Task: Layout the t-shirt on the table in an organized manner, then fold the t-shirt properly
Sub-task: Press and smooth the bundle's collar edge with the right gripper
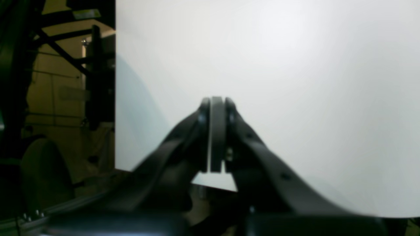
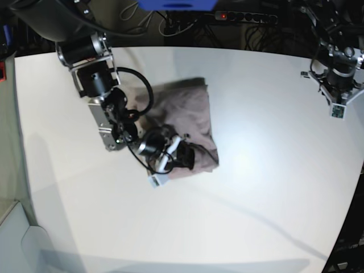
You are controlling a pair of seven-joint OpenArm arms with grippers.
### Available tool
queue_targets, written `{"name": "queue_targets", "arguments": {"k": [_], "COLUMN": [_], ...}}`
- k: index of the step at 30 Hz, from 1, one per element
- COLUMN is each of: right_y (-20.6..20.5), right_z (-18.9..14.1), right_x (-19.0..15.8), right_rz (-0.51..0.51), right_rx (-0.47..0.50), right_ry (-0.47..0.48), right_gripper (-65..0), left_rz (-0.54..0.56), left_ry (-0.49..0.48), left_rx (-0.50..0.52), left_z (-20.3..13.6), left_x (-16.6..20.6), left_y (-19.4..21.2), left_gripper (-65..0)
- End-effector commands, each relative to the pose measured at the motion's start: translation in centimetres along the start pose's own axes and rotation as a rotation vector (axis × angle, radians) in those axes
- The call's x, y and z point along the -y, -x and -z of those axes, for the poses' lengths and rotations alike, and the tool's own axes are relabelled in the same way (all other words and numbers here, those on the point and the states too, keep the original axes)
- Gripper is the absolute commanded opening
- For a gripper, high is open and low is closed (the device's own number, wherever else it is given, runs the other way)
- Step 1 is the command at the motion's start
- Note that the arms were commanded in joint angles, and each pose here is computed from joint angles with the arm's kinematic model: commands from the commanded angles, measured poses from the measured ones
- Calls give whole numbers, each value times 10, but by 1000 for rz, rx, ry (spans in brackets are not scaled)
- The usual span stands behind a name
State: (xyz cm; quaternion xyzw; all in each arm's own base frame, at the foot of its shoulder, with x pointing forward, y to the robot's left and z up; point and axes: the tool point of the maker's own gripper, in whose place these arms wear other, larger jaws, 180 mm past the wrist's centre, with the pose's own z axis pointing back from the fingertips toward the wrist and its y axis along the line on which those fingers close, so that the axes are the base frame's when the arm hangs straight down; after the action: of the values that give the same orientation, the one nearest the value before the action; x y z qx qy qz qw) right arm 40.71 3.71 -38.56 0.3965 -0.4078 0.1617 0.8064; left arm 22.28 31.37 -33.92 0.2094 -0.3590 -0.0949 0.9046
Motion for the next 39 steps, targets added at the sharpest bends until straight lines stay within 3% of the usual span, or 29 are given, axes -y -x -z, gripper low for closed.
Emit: {"name": "queue_targets", "arguments": {"k": [1, 5, 7, 13, 16, 19, 30, 39], "right_y": [-54, -99, -105, -71, -61, -48, 49, 97], "right_z": [-6, -29, -34, -44, -42, -44, -40, -37], "right_x": [-1, 8, 8, -22, -72, -92, -53, -16], "right_rz": [-39, -50, -56, -112, -172, -184, 4, 188], "right_rx": [131, 271, 293, 194, 193, 188, -8, 11], "right_ry": [-14, 21, 26, -1, -80, -113, -51, 25], "right_gripper": [-650, -650, -650, -650, -650, -650, -650, -650], "left_rz": [5, 5, 7, 11, 2, 1, -9, -7], "left_ry": [-19, -23, -25, -20, -18, -16, 4, -6], "left_rx": [39, 36, 37, 40, 44, 46, 20, 19], "left_z": [-3, -3, -3, -2, -1, -1, 4, 1], "left_x": [-7, -9, -10, -8, -7, -6, 0, -4], "left_y": [-10, -9, -9, -10, -12, -13, -3, -2], "left_gripper": [-641, -641, -641, -641, -641, -641, -641, -641]}}
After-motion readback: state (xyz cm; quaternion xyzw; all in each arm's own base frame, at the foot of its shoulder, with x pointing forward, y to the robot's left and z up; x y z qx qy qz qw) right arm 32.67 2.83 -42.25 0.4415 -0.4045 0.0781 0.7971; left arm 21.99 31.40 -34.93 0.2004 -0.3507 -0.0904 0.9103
